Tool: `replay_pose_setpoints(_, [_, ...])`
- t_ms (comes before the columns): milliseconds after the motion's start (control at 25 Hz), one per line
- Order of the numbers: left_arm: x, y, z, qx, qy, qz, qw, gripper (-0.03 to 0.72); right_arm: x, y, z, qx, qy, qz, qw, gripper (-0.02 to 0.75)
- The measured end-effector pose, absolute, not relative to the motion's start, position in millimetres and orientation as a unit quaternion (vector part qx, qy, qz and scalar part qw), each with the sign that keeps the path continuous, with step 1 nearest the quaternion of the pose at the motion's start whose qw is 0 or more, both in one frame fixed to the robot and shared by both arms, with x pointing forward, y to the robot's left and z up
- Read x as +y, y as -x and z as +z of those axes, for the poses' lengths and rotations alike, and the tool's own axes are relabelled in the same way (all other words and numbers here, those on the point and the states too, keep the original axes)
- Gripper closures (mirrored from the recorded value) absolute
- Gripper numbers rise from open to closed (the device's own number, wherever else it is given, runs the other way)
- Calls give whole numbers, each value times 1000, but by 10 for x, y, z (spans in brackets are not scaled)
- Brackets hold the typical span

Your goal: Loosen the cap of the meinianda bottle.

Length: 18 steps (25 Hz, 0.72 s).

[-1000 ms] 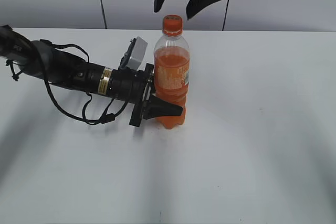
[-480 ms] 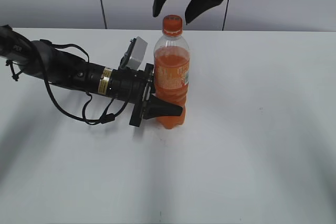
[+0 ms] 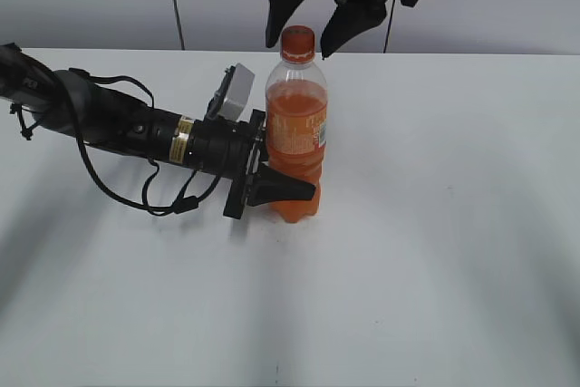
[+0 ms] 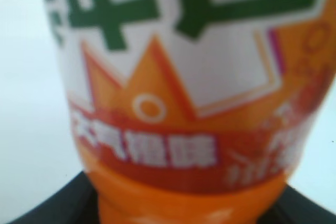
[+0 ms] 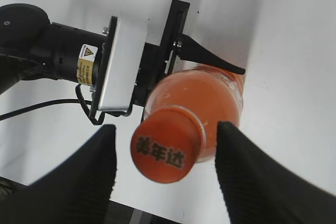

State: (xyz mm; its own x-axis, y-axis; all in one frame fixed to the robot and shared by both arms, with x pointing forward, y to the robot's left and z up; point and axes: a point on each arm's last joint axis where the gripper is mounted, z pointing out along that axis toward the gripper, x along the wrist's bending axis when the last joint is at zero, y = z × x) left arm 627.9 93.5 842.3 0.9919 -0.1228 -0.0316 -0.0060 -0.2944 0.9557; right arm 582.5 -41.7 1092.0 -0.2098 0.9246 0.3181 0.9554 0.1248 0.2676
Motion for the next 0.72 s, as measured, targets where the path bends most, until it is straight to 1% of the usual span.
replay_pose_setpoints(120, [935,-6279,8423,-40,-803,-49,593,294,-414,-5823,10921,-749,628,-210,39,312])
replay_pose_setpoints(320, [935,-6279,8423,-40,-803,-49,593,294,-416,-5819,10930,-749,627,-211,39,416])
replay_pose_setpoints(400, [935,-6279,8423,-40,-803,-49,593,294,-421,-5814,10944,-749,627,-212,38,440])
replay_pose_setpoints(480, [935,-6279,8423,-40,-803,-49,593,294,-425,-5810,10947,-750,625,-212,37,455])
replay_pose_setpoints(720, [935,-6279,8423,-40,-803,-49,593,294,-425,-5810,10947,-761,612,-213,33,457])
